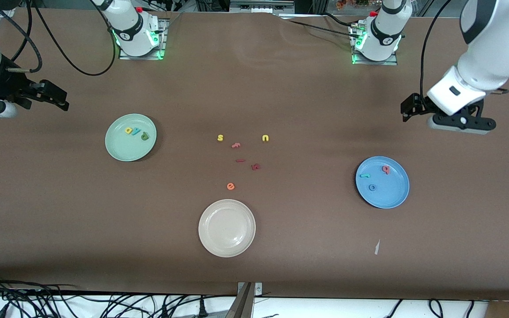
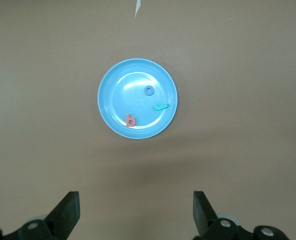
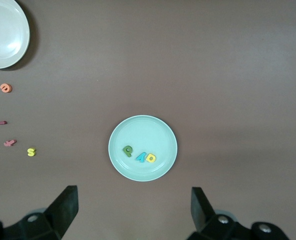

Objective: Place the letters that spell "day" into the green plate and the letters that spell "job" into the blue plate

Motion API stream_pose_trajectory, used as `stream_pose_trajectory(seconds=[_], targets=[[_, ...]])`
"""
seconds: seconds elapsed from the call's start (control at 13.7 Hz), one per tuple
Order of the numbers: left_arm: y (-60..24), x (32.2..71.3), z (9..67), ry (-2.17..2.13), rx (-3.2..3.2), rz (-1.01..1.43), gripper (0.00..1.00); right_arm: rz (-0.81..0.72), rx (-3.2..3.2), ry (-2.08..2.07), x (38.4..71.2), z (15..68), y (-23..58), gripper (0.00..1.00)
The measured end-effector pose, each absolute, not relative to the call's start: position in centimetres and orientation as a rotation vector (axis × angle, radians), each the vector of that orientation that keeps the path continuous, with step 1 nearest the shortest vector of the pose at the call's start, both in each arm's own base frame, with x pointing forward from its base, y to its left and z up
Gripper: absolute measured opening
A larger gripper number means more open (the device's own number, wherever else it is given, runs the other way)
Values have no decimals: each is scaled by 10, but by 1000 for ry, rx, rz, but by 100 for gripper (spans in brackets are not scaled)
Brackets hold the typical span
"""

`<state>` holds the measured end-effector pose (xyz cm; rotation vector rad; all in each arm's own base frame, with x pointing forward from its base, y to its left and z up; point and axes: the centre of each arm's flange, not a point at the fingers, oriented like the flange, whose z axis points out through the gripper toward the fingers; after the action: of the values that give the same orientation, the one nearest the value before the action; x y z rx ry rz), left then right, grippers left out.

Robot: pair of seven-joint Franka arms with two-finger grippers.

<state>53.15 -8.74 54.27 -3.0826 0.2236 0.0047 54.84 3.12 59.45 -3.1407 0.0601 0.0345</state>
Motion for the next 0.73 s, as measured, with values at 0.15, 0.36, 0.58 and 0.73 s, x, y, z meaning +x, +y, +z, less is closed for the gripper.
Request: stream_pose_trajectory(seconds=[0.15,0.36,0.58,0.73], targets=[[-80,529,565,202,-3086,-61,100,31,-3141,62,549,595,31,100],[-49,530,578,109,-3100,-44,100,29,-3140,64,549,595,30,100],[-24,531,585,26,-3129,11,100,31,-3140,62,549,595,30,100],[-21,536,589,12,-3131,24,100,34,-3140,62,548,595,31,100]])
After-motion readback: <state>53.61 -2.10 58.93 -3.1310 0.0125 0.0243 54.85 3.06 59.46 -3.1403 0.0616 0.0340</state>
